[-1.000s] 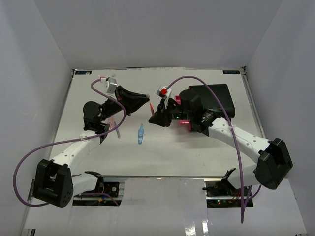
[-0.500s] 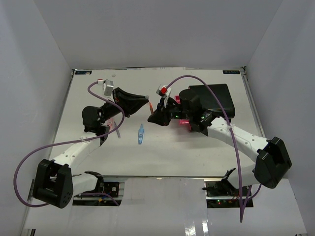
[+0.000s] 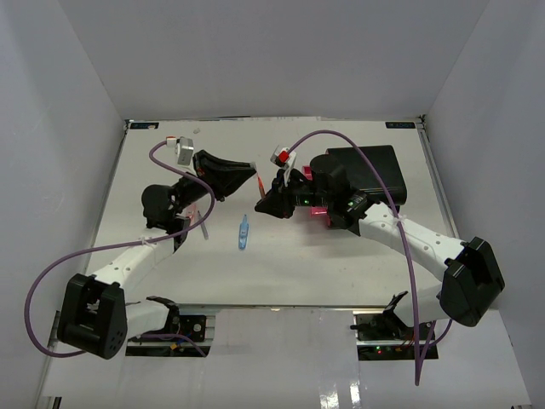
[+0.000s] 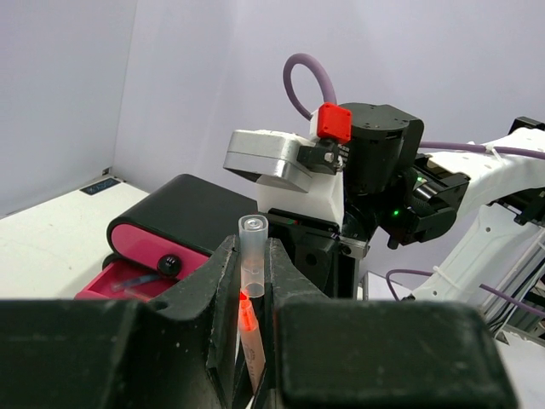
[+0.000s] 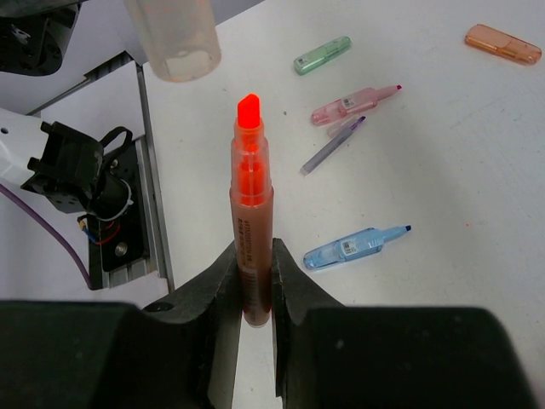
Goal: Sort the stationery into containers
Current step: Close the pen cap on the pen.
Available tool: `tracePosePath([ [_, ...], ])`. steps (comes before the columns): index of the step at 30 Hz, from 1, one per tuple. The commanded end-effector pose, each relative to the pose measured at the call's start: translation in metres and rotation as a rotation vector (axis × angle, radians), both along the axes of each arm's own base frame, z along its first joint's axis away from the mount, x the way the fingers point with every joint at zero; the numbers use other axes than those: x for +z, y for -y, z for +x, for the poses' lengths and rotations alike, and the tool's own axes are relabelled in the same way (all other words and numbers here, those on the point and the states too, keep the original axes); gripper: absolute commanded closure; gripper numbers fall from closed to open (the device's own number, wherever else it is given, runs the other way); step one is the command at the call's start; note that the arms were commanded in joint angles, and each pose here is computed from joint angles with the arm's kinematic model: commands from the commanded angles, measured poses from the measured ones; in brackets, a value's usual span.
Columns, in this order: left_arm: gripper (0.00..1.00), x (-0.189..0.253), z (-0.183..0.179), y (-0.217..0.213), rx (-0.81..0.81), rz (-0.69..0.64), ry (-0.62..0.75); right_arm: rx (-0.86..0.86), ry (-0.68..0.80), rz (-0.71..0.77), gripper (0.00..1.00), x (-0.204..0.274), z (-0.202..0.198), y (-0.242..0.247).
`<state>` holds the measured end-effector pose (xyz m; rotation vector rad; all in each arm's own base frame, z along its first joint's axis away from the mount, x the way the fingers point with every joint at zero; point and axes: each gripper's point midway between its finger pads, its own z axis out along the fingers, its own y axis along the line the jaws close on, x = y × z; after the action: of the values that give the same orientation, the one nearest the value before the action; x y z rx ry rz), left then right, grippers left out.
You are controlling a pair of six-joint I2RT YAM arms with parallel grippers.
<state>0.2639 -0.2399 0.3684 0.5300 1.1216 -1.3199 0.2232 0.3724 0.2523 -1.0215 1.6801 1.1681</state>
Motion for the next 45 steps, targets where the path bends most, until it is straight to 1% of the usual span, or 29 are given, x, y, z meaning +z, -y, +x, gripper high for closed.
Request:
tracePosePath([
  [1,0.93,0.001,0.0,0.0,0.008,-0.014,0.01,0.028,0.061,0.075,0.92,0.029,-0.001,-0.008],
  [21,0.92,-0.006,0.0,0.006,-0.014,0.003,-0.006,0.028,0.083,0.089,0.92,0.037,0.0,-0.008],
  [34,0.92,-0.012,-0.005,0.011,-0.04,0.007,-0.039,0.015,0.124,0.144,0.92,0.055,-0.001,-0.005],
  [45,0.93,-0.017,-0.004,0.012,-0.034,0.064,-0.061,0.002,0.149,0.162,0.92,0.063,-0.004,0.0],
])
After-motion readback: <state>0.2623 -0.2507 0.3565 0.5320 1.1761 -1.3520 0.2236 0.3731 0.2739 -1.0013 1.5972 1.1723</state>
